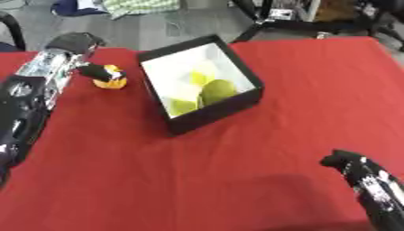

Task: Pick up objects on the table and place them in the box.

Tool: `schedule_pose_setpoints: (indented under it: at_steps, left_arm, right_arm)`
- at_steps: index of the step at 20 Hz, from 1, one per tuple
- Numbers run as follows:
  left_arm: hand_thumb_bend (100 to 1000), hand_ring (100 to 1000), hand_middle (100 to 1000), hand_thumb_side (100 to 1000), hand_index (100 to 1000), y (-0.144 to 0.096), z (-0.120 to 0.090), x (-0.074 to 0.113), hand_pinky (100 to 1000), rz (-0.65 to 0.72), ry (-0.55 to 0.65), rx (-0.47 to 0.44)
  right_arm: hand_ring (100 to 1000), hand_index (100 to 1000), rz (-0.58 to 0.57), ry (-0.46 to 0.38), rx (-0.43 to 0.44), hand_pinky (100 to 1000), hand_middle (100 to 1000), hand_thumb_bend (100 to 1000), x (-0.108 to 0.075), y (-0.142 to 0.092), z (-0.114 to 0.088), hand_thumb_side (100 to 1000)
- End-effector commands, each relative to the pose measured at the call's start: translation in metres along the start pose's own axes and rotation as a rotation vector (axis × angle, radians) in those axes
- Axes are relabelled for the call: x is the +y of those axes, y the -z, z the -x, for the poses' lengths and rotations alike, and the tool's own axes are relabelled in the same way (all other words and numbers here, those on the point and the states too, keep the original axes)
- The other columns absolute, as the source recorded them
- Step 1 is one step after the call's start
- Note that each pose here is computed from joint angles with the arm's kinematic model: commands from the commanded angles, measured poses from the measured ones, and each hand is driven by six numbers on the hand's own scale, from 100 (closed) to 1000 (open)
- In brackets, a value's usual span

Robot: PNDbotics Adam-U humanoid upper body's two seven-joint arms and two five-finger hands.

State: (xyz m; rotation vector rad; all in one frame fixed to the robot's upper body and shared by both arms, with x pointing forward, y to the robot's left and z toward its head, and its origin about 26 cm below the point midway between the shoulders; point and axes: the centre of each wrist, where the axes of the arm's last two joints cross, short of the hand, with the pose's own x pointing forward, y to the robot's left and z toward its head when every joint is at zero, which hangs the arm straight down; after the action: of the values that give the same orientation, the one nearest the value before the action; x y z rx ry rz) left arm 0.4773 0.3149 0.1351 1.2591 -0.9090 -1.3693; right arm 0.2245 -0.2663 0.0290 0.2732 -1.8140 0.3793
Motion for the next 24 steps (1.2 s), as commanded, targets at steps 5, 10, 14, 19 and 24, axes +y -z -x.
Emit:
schedule_pose_setpoints:
  at_steps: [5, 10, 14, 19, 24]
  left_arm:
    - [501, 681, 769, 689, 927, 0.005, 0.009, -0.009, 772, -0.071, -0.028, 0.084]
    - [397, 652, 747, 606, 915, 0.005, 0.008, -0.014, 763, -0.153, -0.053, 0.132]
    - [312, 639, 729, 576, 902, 0.005, 0.004, -0.028, 763, -0.107, -0.112, 0.123]
    - [275, 625, 707, 565, 885, 0.005, 0.002, -0.042, 761, -0.012, -0.172, 0.090]
    - [131, 555, 612, 247, 810, 0.004, -0.001, -0.045, 739, 0.015, -0.185, 0.078]
  right_arm:
    - [802, 805, -0.006, -0.001, -0.026, 1000, 709, 100, 0.000, 0.005, -0.005, 699]
    - [802, 805, -0.006, 0.000, -0.029, 1000, 708, 100, 0.001, 0.006, -0.005, 701]
    - [802, 805, -0.008, 0.002, -0.033, 1000, 708, 100, 0.001, 0.007, -0.006, 704]
    - [802, 805, -0.007, 0.004, -0.037, 1000, 708, 100, 0.002, 0.009, -0.007, 710]
    - [802, 805, -0.007, 0.004, -0.038, 1000, 708, 100, 0.002, 0.009, -0.007, 712]
